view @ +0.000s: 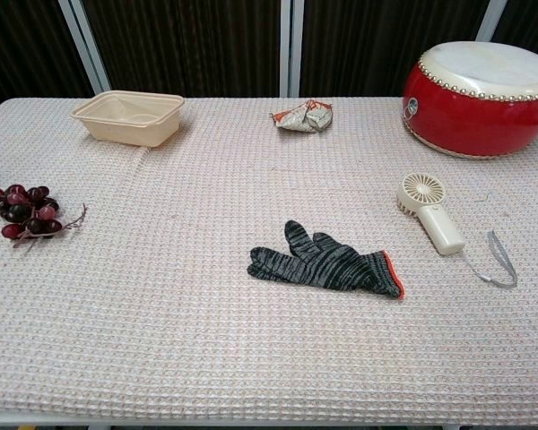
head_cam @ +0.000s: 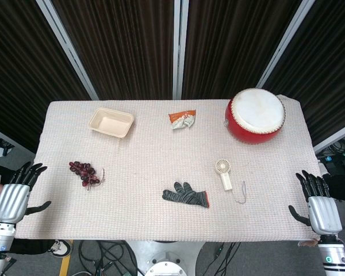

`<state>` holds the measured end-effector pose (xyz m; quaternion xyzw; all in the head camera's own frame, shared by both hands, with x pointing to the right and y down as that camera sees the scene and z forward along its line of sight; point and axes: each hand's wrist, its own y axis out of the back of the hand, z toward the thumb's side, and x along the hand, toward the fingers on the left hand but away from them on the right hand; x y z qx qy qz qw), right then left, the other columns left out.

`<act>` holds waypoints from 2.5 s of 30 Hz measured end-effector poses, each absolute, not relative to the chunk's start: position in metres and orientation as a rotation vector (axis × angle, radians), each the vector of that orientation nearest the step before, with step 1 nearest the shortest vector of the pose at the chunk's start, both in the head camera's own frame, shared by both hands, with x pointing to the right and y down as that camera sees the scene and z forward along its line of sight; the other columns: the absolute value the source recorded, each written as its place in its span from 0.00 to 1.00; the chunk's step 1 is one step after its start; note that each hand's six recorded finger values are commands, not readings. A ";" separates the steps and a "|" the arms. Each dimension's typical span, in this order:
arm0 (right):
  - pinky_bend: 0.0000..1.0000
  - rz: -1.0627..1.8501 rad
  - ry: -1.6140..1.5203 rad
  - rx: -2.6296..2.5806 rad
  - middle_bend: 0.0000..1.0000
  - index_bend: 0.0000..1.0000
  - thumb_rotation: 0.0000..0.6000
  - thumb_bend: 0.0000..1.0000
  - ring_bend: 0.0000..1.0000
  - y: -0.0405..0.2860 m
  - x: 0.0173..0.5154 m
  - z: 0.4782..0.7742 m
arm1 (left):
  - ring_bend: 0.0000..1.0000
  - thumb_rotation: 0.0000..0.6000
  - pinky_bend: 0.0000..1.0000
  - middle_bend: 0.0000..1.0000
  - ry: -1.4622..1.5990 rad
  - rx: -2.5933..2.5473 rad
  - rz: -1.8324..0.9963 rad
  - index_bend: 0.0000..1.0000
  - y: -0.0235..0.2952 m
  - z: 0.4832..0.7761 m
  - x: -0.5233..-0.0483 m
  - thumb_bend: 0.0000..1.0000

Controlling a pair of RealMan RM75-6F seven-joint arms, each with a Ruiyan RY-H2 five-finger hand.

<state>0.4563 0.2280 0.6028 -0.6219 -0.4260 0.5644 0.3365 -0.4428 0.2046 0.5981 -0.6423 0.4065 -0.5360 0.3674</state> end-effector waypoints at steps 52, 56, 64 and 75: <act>0.62 1.508 -0.596 -1.813 0.70 0.00 1.00 1.00 0.64 0.202 0.332 0.682 | 0.01 1.00 0.15 0.11 1.070 -1.644 -1.432 0.15 0.211 0.608 -0.467 0.00; 0.62 1.535 -0.568 -1.822 0.70 0.00 1.00 1.00 0.64 0.201 0.323 0.692 | 0.01 1.00 0.15 0.11 1.067 -1.647 -1.438 0.15 0.212 0.609 -0.469 0.00; 0.62 1.589 -0.516 -1.829 0.70 0.00 1.00 1.00 0.64 0.198 0.315 0.708 | 0.01 1.00 0.15 0.11 1.065 -1.647 -1.454 0.15 0.214 0.611 -0.473 0.00; 0.62 1.602 -0.475 -1.850 0.70 0.00 1.00 1.00 0.64 0.194 0.302 0.721 | 0.01 1.00 0.15 0.11 1.070 -1.643 -1.468 0.15 0.215 0.614 -0.478 0.00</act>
